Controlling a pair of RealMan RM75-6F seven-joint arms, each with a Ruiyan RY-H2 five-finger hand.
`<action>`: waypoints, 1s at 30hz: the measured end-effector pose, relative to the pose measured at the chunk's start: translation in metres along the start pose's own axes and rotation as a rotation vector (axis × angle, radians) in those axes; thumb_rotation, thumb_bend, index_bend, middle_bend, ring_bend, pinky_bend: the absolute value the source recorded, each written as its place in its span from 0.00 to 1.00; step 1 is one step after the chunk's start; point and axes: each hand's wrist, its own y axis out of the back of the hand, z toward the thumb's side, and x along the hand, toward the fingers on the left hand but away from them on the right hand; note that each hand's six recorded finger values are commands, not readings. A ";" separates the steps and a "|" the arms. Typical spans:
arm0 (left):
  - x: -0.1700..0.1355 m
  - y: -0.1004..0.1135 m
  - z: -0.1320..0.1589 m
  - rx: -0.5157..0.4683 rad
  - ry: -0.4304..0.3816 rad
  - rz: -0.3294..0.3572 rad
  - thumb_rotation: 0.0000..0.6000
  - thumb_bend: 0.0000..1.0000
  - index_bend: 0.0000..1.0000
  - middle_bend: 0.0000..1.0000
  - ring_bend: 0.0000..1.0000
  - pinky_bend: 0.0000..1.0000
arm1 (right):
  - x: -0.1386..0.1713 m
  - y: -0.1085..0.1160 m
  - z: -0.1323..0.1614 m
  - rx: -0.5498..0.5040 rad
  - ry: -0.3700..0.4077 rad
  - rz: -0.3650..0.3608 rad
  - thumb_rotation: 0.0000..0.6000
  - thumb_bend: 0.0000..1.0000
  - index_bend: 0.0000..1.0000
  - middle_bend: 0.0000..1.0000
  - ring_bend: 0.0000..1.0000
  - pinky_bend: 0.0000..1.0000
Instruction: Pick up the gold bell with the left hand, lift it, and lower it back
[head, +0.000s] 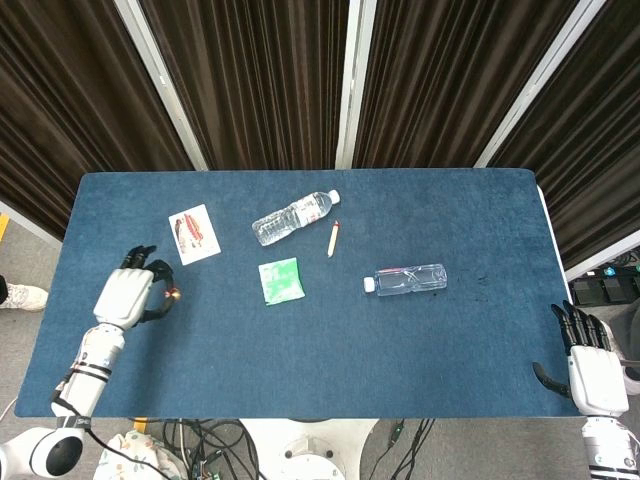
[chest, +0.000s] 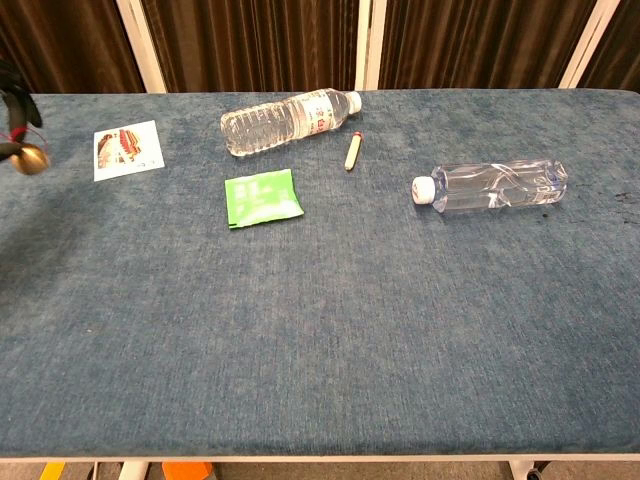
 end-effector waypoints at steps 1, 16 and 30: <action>0.000 -0.002 0.002 -0.038 -0.008 -0.014 1.00 0.39 0.70 0.28 0.07 0.05 | 0.000 0.000 0.000 0.000 0.000 -0.001 1.00 0.17 0.00 0.00 0.00 0.00; -0.004 -0.005 0.017 -0.096 -0.089 -0.110 1.00 0.38 0.72 0.19 0.04 0.04 | 0.000 -0.001 -0.001 -0.001 0.000 0.003 1.00 0.17 0.00 0.00 0.00 0.00; -0.002 0.009 0.009 -0.007 0.039 -0.012 1.00 0.40 0.71 0.18 0.04 0.02 | -0.001 0.001 -0.005 -0.004 -0.014 -0.002 1.00 0.17 0.00 0.00 0.00 0.00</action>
